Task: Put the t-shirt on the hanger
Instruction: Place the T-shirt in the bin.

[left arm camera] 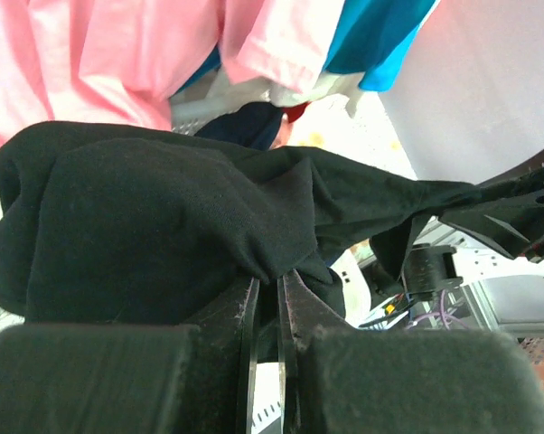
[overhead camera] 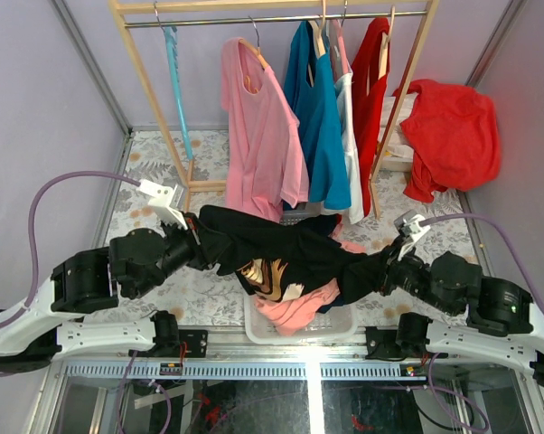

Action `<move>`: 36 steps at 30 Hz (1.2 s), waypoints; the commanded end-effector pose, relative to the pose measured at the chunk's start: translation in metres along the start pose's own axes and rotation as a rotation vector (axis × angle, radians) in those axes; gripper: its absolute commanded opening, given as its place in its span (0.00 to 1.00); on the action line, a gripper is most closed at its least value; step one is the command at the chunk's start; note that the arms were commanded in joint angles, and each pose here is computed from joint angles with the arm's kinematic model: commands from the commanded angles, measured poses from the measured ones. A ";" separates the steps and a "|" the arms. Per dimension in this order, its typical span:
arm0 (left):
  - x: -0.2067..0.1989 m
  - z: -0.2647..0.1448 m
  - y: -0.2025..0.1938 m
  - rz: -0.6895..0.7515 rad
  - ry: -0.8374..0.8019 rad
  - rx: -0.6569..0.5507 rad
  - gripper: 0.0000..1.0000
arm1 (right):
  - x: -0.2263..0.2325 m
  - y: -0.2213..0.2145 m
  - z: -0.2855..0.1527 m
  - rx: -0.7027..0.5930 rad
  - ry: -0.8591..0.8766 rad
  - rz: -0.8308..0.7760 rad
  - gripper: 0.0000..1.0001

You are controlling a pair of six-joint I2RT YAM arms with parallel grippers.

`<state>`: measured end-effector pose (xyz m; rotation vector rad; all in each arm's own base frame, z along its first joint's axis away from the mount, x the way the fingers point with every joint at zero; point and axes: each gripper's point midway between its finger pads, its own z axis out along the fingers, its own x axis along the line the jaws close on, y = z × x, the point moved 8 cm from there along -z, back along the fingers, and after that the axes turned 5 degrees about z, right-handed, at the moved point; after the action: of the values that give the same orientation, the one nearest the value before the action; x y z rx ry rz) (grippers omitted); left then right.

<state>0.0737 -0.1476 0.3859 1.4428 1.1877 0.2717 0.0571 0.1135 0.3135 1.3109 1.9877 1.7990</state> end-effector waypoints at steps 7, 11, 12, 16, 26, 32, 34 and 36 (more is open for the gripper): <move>0.004 0.003 -0.012 -0.043 -0.006 0.020 0.06 | 0.017 0.007 0.008 0.032 0.067 0.013 0.65; 0.000 0.008 -0.015 -0.035 -0.022 0.024 0.06 | 0.037 0.013 0.021 0.071 0.160 -0.028 0.71; -0.001 0.010 -0.015 -0.030 -0.022 0.027 0.06 | 0.043 0.013 0.028 0.082 0.183 -0.034 0.72; -0.006 0.013 -0.013 -0.023 -0.036 0.024 0.06 | 0.066 0.017 0.056 0.117 0.256 -0.069 0.72; -0.018 0.026 -0.018 -0.011 -0.065 0.050 0.06 | 0.100 0.034 0.098 0.082 0.341 -0.099 0.71; -0.022 0.032 -0.020 -0.009 -0.075 0.056 0.05 | 0.110 0.038 0.107 0.061 0.381 -0.095 0.70; -0.023 0.034 -0.021 -0.006 -0.077 0.060 0.06 | 0.113 0.041 0.109 0.053 0.389 -0.095 0.70; -0.024 0.035 -0.022 -0.004 -0.076 0.062 0.06 | 0.115 0.042 0.110 0.054 0.399 -0.100 0.70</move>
<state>0.0747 -0.1828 0.3569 1.5594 1.1844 0.2004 0.0767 0.2588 0.3360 0.9956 2.3543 1.9298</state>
